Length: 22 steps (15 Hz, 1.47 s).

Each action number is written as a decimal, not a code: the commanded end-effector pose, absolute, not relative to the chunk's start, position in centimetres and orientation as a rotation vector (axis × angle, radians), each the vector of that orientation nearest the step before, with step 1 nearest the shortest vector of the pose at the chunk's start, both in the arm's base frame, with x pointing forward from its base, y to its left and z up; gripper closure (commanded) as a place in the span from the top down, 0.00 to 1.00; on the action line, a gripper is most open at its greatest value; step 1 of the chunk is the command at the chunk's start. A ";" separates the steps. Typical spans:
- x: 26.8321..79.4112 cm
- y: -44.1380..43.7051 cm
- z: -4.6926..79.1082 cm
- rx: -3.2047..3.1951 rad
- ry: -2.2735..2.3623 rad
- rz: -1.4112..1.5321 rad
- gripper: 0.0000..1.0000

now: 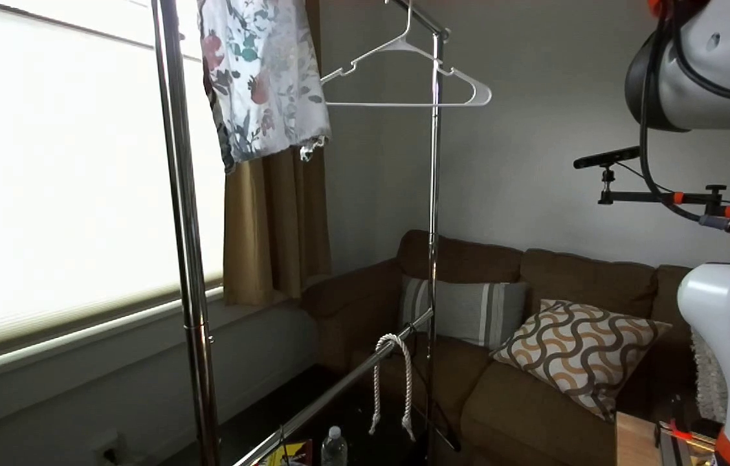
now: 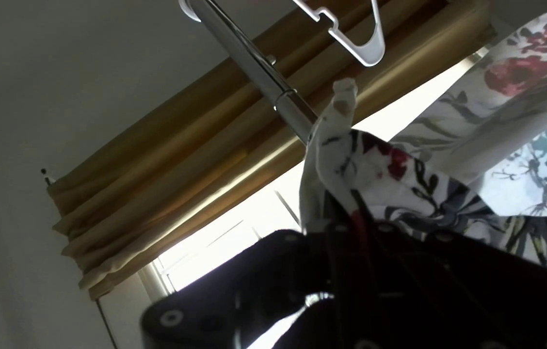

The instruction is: Put the clothing on the top clothing rack

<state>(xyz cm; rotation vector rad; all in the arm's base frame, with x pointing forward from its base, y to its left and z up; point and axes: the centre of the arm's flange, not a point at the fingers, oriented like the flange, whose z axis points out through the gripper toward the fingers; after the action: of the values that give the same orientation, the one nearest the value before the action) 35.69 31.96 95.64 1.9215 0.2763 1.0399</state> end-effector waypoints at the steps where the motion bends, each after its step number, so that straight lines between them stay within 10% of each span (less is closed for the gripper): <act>1: 34.0 30.4 94.0 1.951 0.349 0.867 0.01; 22: 34.2 31.6 86.9 2.158 0.809 0.242 0.01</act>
<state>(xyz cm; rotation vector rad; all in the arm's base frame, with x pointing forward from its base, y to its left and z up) 35.00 32.00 88.08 2.1433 0.7098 0.3556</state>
